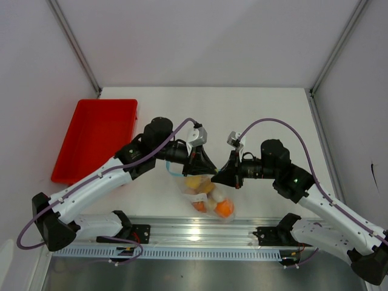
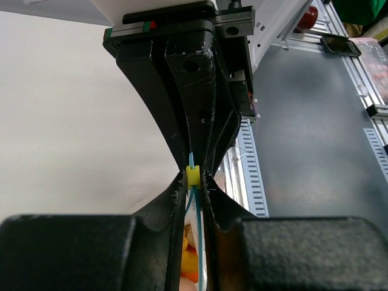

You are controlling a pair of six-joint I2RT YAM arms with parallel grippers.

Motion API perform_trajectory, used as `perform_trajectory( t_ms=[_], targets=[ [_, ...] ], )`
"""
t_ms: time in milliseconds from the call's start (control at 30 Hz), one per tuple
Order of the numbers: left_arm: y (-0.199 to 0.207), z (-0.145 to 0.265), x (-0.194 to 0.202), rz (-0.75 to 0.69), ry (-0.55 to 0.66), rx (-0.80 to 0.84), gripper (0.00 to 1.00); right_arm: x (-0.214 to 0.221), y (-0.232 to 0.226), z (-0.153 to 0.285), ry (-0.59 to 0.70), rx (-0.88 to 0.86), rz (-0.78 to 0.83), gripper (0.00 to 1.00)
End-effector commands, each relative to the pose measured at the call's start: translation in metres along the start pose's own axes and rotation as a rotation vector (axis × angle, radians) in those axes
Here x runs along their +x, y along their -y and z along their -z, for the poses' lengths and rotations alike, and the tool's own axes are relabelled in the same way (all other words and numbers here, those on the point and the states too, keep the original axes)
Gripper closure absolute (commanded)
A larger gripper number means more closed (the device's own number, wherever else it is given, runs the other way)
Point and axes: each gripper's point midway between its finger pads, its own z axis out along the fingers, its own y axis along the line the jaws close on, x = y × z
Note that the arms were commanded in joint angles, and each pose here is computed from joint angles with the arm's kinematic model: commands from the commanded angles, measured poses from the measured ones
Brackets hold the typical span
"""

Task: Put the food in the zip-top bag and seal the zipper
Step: Zip the zipper food storage bag at the center of the board.

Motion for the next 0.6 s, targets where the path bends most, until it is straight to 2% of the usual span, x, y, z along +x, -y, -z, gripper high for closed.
perform_trajectory(
  t_ms=[0,133,200,300,367,400,500,567],
  targets=[
    [0.006,-0.001,-0.011,-0.017,0.006,0.033,0.80,-0.017,-0.004,0.001,0.049,-0.007,0.048,1.00],
    [0.005,-0.002,-0.010,-0.009,-0.001,0.033,0.74,-0.017,-0.005,0.002,0.048,-0.010,0.050,1.00],
    [0.005,-0.002,-0.012,-0.010,0.000,0.032,0.74,-0.017,-0.006,0.002,0.046,-0.013,0.051,1.00],
    [0.005,-0.002,-0.013,-0.015,0.003,0.028,0.79,-0.016,-0.005,0.002,0.044,-0.010,0.051,1.00],
    [0.005,-0.002,-0.013,-0.014,0.003,0.030,0.90,-0.015,-0.005,0.002,0.043,-0.009,0.050,1.00],
    [0.006,-0.001,-0.013,-0.015,0.004,0.030,0.99,-0.015,-0.004,0.002,0.041,-0.008,0.048,1.00],
    [0.006,-0.001,-0.014,-0.007,0.001,0.030,0.99,-0.014,0.000,0.001,0.034,0.015,0.051,1.00],
    [0.006,0.001,-0.018,-0.005,0.002,0.021,0.99,-0.008,0.005,0.002,0.011,0.038,0.053,0.91]
  ],
)
